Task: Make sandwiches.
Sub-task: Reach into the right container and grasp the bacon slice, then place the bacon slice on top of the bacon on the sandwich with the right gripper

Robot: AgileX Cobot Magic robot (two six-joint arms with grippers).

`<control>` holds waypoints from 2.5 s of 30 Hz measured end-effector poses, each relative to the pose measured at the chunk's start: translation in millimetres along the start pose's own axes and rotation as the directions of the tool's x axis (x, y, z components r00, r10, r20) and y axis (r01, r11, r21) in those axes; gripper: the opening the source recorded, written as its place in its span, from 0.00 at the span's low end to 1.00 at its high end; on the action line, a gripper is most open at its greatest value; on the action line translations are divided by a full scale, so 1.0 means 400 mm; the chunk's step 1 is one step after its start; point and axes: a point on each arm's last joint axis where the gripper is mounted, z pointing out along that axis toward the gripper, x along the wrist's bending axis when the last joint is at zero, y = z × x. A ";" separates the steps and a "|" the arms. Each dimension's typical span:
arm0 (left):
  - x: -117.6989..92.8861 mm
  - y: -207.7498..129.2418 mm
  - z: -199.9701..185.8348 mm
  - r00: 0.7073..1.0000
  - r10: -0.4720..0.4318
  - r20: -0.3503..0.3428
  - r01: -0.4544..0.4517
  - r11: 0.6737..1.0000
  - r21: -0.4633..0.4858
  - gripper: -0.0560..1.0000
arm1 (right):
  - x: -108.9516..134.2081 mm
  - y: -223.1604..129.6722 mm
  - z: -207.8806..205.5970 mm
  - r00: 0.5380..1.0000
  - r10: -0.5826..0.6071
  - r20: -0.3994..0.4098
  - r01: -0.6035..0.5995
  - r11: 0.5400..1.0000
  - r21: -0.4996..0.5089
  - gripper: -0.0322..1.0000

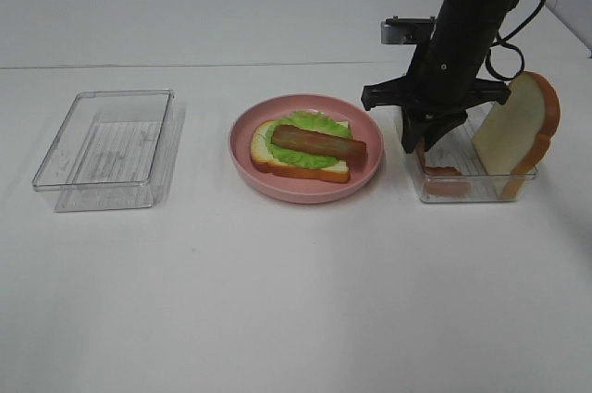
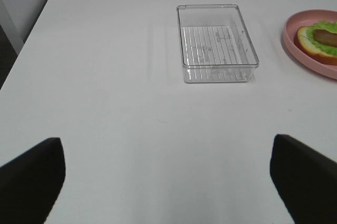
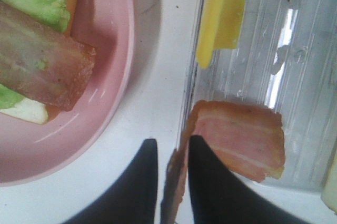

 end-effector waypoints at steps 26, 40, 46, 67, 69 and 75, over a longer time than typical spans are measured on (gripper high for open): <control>0.000 0.000 0.000 1.000 0.000 0.000 0.000 1.000 0.000 0.98 | 0.014 -0.059 -0.286 0.996 0.023 -0.083 -0.038 0.981 -0.191 0.04; 0.000 0.000 0.000 1.000 0.000 0.000 0.000 1.000 0.000 0.98 | 0.164 -0.026 -0.345 0.909 -0.049 -0.414 -0.133 0.906 -0.401 0.04; 0.000 0.000 0.000 1.000 0.000 0.000 0.000 1.000 0.000 0.98 | 0.260 -0.007 -0.265 0.876 -0.086 -0.474 -0.117 0.916 -0.384 0.04; 0.000 0.000 0.000 1.000 0.000 0.000 0.000 1.000 0.000 0.98 | 0.348 0.046 -0.073 0.895 -0.151 -0.421 0.004 0.944 -0.330 0.04; 0.000 0.000 0.000 1.000 0.000 0.000 0.000 1.000 0.000 0.98 | 0.342 0.047 -0.070 0.906 -0.174 -0.386 0.034 0.939 -0.342 0.04; 0.000 0.000 0.000 1.000 0.000 0.000 0.000 1.000 0.000 0.98 | 0.327 0.049 -0.064 0.930 -0.213 -0.299 0.097 0.928 -0.360 0.04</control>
